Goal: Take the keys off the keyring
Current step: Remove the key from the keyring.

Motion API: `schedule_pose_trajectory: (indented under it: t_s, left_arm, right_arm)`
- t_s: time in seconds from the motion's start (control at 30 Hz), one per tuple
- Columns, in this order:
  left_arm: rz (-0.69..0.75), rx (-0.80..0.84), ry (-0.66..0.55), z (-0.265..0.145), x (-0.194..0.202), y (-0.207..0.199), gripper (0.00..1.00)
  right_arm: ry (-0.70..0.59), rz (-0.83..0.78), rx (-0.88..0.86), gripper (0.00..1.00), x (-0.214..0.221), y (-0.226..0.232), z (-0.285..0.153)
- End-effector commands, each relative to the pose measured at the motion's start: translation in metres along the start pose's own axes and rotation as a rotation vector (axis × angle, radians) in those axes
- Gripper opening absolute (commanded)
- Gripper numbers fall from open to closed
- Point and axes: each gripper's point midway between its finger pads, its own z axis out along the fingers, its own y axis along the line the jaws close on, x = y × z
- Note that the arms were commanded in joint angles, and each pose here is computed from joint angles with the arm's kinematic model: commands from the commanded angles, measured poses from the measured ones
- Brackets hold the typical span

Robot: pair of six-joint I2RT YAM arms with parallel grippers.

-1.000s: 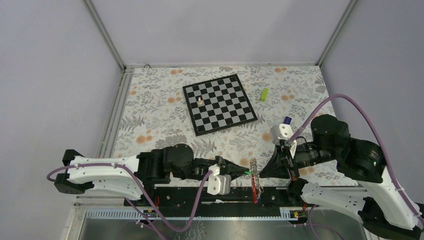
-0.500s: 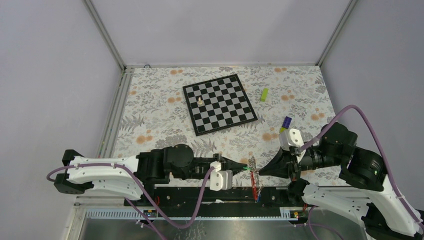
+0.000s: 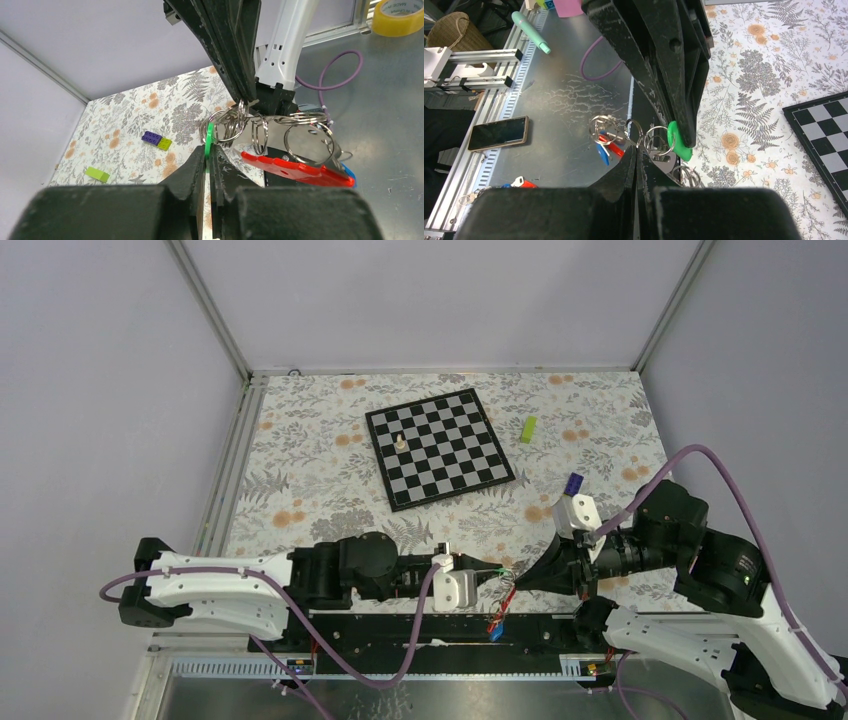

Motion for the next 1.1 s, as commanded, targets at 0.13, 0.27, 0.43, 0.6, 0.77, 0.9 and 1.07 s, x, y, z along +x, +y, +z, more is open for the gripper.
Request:
schedule_pose_trajectory:
  t_s: [0.13, 0.27, 0.43, 0.6, 0.77, 0.9, 1.07]
  left_arm:
    - [-0.020, -0.052, -0.072, 0.001, -0.016, 0.010, 0.29]
    - [-0.015, -0.060, -0.081, -0.005, -0.019, 0.012, 0.44]
    - [-0.013, -0.060, -0.105, -0.009, -0.027, 0.014, 0.56]
    - [0.000, 0.015, -0.139, -0.014, -0.036, 0.002, 0.63]
    - [0.024, 0.069, -0.176, -0.022, -0.046, -0.007, 0.66]
    - [0.062, 0.100, -0.187, -0.024, -0.051, -0.011, 0.66]
    - [0.099, 0.130, -0.177, -0.021, -0.055, -0.015, 0.65]
  right_arm:
    - [-0.044, -0.037, -0.037, 0.00, -0.016, 0.011, -0.006]
    - [-0.042, -0.035, -0.045, 0.00, -0.016, 0.013, -0.006]
    - [-0.040, -0.057, -0.033, 0.00, -0.013, 0.011, -0.007]
    - [-0.046, -0.088, -0.021, 0.00, -0.012, 0.009, -0.009]
    - [-0.051, -0.096, -0.029, 0.00, -0.012, 0.013, -0.011]
    - [-0.053, -0.085, -0.043, 0.00, -0.013, 0.015, -0.011]
    - [-0.045, -0.066, -0.069, 0.00, -0.012, 0.018, -0.009]
